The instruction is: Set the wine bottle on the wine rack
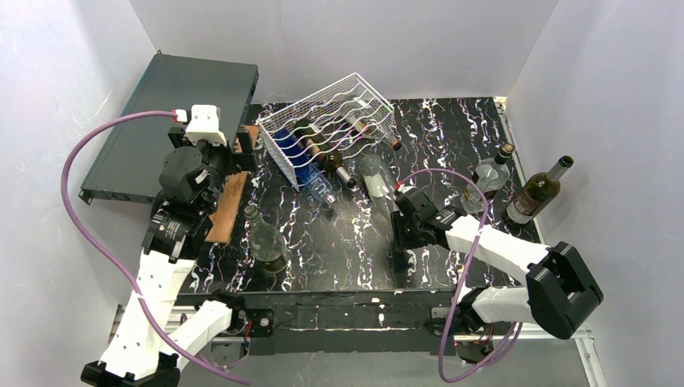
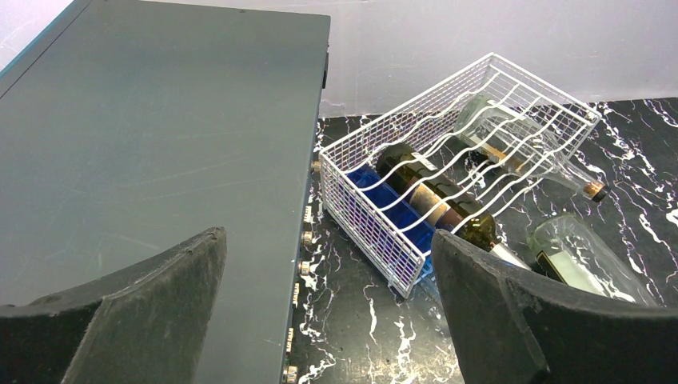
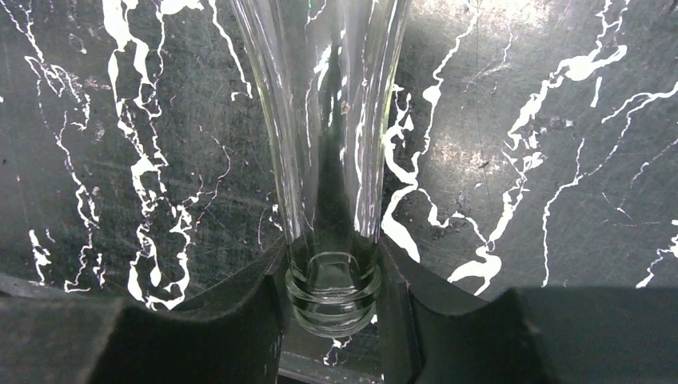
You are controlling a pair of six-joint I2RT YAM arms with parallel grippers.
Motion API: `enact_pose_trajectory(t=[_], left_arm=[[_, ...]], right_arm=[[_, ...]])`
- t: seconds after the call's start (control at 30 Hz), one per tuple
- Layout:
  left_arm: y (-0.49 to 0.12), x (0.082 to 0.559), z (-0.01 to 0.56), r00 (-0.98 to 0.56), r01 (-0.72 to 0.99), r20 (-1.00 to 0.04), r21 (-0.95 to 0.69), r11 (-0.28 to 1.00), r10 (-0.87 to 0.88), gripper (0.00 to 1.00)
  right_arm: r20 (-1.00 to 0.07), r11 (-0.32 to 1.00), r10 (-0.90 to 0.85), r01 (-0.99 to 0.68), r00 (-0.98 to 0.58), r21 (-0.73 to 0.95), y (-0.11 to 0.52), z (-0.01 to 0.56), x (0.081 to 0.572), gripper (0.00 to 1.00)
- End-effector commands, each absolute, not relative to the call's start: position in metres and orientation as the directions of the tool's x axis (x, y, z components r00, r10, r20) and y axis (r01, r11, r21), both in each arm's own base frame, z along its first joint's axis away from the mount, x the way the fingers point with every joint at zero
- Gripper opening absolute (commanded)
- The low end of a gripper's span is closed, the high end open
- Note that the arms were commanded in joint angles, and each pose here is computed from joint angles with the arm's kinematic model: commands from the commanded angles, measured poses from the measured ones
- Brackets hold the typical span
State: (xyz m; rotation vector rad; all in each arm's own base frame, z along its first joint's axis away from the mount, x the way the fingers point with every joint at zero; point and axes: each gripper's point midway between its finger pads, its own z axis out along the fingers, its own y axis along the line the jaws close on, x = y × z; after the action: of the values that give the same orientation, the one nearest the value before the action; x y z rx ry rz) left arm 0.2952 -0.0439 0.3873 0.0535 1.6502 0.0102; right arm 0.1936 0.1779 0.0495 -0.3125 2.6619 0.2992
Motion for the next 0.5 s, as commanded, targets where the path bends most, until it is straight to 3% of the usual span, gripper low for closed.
enact_pose_trajectory(t=[0.0,0.07,0.47], left_arm=[[-0.043,0.293,0.395,-0.048,0.025,-0.998,0.032,0.999,0.033,0.99],[-0.043,0.293,0.395,-0.048,0.026,-0.998,0.032,0.999,0.033,0.99],[-0.042,0.292,0.396,-0.043,0.024,-0.999,0.030,0.999,0.032,0.99]], right_arm=[[-0.525,0.951,-0.146,-0.266,-0.838,0.160,0.187,0.052,0.211,0.01],[-0.522,0.952,-0.151,-0.266,-0.839,0.152,0.186,0.048,0.211,0.01],[-0.505,0.959,-0.186,-0.268,-0.843,0.095,0.182,0.032,0.211,0.32]])
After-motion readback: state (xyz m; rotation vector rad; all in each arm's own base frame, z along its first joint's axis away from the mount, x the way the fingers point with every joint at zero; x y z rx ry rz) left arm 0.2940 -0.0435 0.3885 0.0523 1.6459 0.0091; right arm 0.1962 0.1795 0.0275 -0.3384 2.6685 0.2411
